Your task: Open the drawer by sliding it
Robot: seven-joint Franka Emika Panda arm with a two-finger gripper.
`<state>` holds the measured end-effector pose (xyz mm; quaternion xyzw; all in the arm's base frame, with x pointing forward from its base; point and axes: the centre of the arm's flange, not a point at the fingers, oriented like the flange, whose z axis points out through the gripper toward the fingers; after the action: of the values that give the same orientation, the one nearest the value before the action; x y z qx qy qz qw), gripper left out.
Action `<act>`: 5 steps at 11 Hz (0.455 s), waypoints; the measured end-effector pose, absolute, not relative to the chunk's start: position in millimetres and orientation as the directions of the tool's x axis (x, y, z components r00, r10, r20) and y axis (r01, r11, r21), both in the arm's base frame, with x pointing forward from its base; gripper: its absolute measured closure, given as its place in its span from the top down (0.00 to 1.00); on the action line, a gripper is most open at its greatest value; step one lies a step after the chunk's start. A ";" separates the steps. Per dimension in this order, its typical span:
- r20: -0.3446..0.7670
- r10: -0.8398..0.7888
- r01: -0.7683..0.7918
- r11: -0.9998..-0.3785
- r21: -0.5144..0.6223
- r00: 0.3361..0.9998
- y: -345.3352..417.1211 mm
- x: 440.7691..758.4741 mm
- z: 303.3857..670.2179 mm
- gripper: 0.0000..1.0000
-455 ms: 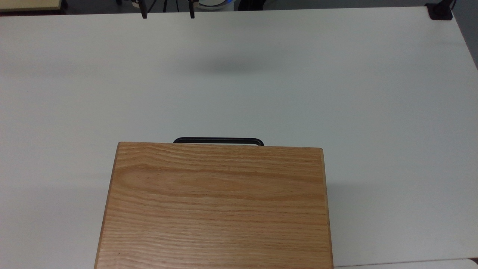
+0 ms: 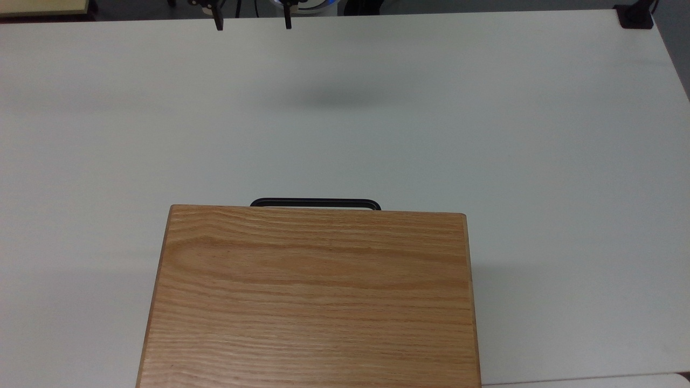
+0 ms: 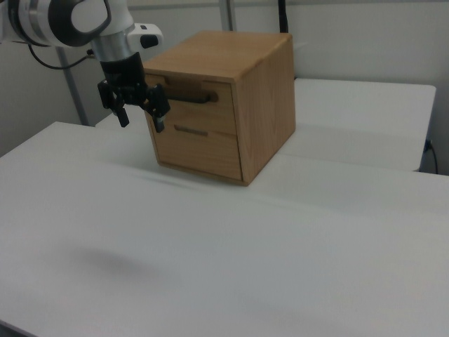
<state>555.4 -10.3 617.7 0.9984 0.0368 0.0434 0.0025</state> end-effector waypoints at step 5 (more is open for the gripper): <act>0.083 0.074 0.073 -0.997 0.008 0.994 -10.2 556.3 615.7 1.00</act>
<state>556.3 -10.2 615.7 0.9985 0.0369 0.0415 0.0026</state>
